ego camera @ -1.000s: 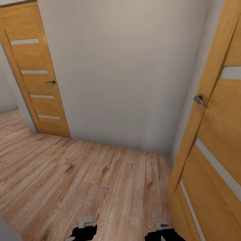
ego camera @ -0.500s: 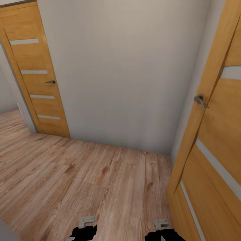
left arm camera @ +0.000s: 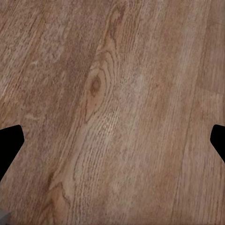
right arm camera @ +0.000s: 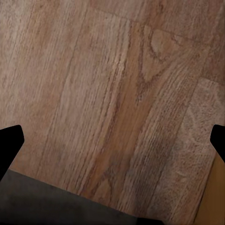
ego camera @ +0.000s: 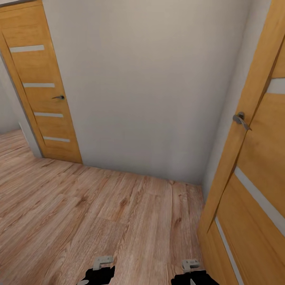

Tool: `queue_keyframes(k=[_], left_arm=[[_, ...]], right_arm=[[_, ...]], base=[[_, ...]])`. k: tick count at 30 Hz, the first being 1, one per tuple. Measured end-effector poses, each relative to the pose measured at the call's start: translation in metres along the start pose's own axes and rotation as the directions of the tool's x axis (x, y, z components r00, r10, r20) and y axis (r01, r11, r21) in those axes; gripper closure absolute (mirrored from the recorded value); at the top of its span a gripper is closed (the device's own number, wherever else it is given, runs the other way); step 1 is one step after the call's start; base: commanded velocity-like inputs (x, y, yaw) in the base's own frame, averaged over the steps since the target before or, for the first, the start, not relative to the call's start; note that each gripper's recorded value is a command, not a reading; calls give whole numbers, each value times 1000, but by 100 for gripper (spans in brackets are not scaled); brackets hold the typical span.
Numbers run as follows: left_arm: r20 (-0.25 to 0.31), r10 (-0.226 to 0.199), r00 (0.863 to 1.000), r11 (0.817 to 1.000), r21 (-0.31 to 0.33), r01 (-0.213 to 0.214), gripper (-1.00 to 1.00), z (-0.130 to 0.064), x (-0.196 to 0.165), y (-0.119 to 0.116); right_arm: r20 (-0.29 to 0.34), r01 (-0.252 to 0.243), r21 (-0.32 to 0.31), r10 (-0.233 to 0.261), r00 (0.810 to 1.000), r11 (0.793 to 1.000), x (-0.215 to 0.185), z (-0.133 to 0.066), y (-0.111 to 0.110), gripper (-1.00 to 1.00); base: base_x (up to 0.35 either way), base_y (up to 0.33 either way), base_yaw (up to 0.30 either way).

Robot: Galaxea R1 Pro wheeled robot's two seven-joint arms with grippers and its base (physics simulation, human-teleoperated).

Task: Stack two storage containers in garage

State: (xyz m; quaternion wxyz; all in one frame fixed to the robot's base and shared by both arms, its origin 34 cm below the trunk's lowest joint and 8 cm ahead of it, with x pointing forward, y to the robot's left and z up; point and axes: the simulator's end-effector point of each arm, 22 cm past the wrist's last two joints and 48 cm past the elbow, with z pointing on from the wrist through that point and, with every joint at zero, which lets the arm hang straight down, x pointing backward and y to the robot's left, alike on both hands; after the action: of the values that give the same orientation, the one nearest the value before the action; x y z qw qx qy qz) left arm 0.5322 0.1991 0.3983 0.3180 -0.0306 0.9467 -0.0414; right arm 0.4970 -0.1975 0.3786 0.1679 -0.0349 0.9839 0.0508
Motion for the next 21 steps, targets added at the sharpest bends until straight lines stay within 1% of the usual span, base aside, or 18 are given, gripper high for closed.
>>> queue_keyframes(k=[21], left_arm=[[0,0,1000,1000,0,0,-100,0,0,0]], right_arm=[[-1,1,0,-1,1000,1000,0,0,0,-100]], base=[[1,11,0]])
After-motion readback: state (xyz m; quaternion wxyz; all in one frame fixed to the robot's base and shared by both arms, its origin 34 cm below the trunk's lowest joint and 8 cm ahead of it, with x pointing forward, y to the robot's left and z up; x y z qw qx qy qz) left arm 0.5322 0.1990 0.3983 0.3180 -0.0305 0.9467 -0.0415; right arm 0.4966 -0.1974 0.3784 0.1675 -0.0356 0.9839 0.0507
